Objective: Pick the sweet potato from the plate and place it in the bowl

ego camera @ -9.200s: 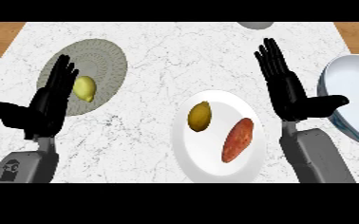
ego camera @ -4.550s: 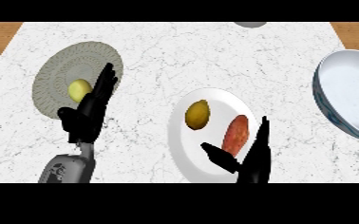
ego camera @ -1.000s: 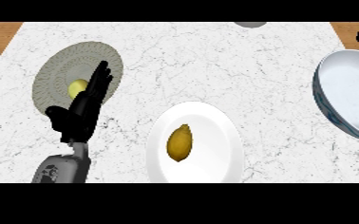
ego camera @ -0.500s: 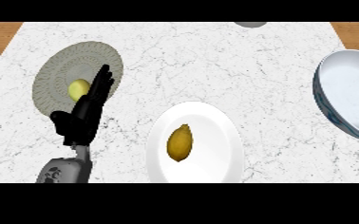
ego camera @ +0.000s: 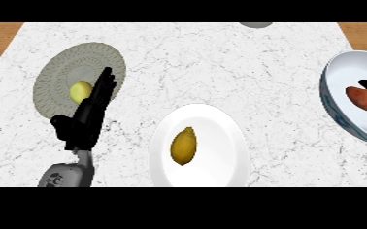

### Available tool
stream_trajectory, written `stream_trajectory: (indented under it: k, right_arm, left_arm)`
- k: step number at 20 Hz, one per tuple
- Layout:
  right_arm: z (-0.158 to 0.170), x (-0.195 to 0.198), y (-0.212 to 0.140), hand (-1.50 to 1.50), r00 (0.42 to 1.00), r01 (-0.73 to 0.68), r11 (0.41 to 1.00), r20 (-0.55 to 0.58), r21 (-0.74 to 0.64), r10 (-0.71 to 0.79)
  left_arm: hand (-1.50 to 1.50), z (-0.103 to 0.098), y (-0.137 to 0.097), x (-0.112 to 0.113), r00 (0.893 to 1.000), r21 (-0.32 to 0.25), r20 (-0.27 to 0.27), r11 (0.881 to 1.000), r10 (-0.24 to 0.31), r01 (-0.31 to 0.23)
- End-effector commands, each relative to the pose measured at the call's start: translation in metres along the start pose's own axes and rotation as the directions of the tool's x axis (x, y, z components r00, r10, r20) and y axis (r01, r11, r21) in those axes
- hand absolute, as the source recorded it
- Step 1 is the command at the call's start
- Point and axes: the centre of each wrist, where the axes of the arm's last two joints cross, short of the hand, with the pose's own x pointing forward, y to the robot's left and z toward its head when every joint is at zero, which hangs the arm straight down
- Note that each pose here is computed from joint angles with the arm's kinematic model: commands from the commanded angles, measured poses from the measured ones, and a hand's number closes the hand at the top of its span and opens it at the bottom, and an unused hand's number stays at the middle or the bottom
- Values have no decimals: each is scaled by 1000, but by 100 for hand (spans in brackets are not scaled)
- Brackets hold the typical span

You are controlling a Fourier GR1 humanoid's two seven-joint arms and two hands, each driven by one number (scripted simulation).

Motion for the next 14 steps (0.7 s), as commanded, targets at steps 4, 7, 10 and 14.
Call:
stream_trajectory:
  k: [4,7,10,14]
  right_arm:
    - [5,3,-6,-150,971,210,969,143,-130,-191]
    - [12,6,-21,-150,954,272,943,185,-193,-237]
    - [19,13,-61,-150,935,344,916,169,-208,-313]
    - [24,-8,-86,-150,909,414,895,134,-167,-395]
  left_arm:
    - [0,-13,-15,10,1000,-13,-2,1000,1,-1]
    - [0,-1,3,-4,1000,0,11,1000,-13,13]
    - [0,3,7,-9,1000,24,-15,1000,2,-1]
    - [0,-1,4,-3,1000,18,-23,1000,8,-7]
